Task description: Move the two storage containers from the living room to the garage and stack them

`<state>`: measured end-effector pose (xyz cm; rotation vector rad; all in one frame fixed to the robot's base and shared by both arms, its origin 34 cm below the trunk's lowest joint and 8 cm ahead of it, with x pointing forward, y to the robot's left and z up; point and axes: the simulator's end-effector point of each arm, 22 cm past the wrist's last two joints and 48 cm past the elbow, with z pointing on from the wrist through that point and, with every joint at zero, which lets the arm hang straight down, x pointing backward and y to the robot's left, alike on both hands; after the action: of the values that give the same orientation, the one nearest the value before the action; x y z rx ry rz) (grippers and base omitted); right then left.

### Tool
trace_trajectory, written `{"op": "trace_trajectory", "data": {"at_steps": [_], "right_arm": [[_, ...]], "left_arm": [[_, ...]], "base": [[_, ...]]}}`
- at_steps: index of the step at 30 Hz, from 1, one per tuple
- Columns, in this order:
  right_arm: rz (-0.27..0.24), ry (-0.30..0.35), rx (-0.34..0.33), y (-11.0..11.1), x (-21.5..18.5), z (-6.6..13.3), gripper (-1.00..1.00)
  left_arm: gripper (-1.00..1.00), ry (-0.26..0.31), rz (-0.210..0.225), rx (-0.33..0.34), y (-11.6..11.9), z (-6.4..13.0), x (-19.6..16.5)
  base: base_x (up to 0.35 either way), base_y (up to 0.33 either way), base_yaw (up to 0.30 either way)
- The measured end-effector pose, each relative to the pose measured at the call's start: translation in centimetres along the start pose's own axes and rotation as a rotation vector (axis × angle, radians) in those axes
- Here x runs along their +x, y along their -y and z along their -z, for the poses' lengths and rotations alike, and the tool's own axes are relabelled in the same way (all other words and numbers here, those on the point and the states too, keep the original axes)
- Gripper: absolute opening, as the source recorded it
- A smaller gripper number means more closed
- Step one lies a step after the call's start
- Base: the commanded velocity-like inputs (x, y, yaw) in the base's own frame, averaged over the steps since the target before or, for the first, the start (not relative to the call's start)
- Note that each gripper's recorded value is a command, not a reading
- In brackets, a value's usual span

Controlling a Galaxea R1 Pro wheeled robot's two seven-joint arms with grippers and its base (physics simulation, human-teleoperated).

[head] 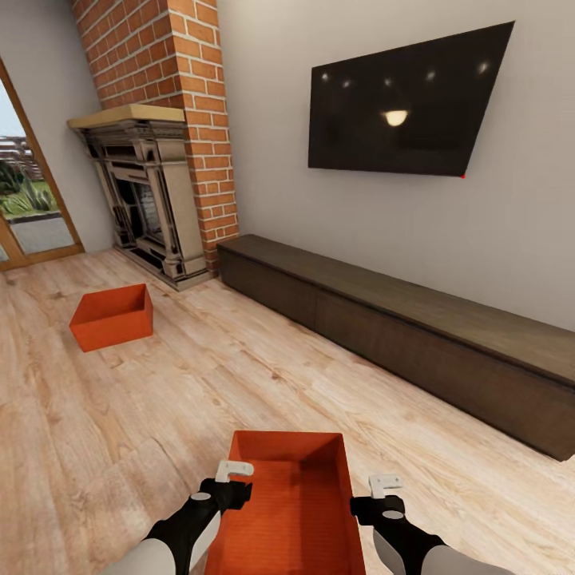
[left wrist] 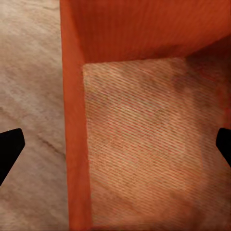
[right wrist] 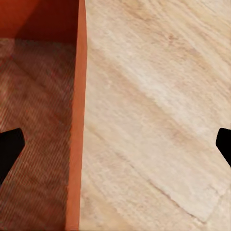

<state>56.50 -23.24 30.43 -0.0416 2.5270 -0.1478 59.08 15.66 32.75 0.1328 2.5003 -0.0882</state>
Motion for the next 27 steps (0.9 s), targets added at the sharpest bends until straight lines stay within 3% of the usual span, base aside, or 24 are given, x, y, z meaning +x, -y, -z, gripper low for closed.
{"op": "trace_trajectory", "data": {"at_steps": [10, 27], "right_arm": [[0.003, 0.002, -0.008, -0.6, -0.1, 0.1, 1.00], [0.006, 0.004, -0.013, -0.9, -0.1, 0.1, 1.00]], "left_arm": [[1.00, -0.007, -0.003, -0.032, -2.5, 0.0, 0.5], [1.00, -0.008, -0.003, -0.041, -3.2, 0.0, 0.5]], "base": [[0.000, 0.000, 0.000], [0.000, 0.000, 0.000]]}}
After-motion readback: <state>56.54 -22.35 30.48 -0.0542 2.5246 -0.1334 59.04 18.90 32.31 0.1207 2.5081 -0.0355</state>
